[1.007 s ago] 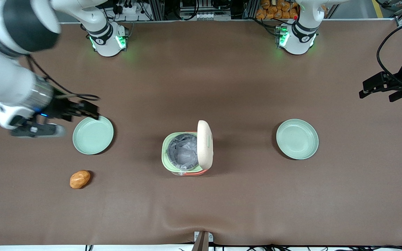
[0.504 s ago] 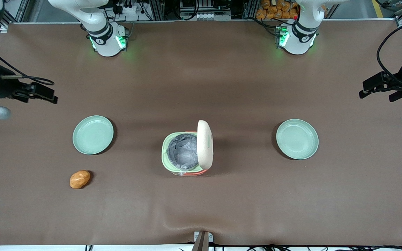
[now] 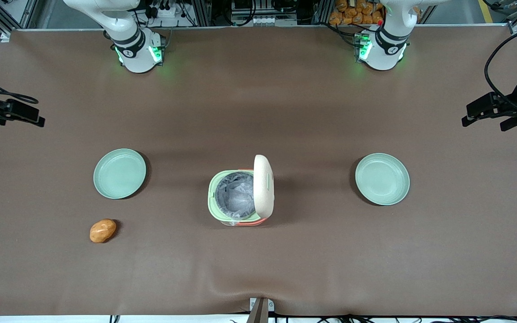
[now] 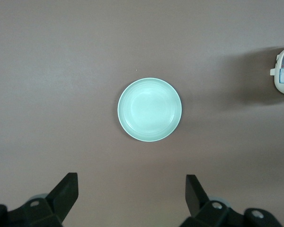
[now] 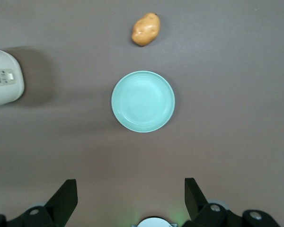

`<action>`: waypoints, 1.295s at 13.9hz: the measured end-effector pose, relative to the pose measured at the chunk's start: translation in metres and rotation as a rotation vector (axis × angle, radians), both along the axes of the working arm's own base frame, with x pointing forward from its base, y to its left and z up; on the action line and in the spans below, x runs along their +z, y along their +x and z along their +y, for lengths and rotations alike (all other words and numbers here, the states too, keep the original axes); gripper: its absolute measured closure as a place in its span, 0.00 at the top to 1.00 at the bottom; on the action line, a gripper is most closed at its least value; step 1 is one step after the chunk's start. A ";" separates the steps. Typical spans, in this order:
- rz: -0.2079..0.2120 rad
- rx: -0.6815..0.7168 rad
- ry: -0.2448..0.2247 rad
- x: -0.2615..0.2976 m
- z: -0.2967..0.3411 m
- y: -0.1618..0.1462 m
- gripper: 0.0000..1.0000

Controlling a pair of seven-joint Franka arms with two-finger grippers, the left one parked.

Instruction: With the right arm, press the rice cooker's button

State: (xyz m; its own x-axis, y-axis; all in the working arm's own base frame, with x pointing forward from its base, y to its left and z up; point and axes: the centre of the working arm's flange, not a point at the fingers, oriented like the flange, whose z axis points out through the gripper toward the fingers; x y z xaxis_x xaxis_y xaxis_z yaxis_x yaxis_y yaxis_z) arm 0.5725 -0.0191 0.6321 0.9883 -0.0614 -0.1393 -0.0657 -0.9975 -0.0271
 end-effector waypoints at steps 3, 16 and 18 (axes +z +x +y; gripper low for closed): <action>0.002 0.019 -0.002 0.000 -0.011 -0.003 1.00; 0.028 0.013 -0.029 -0.013 -0.027 -0.004 1.00; 0.028 0.013 -0.029 -0.013 -0.027 -0.004 1.00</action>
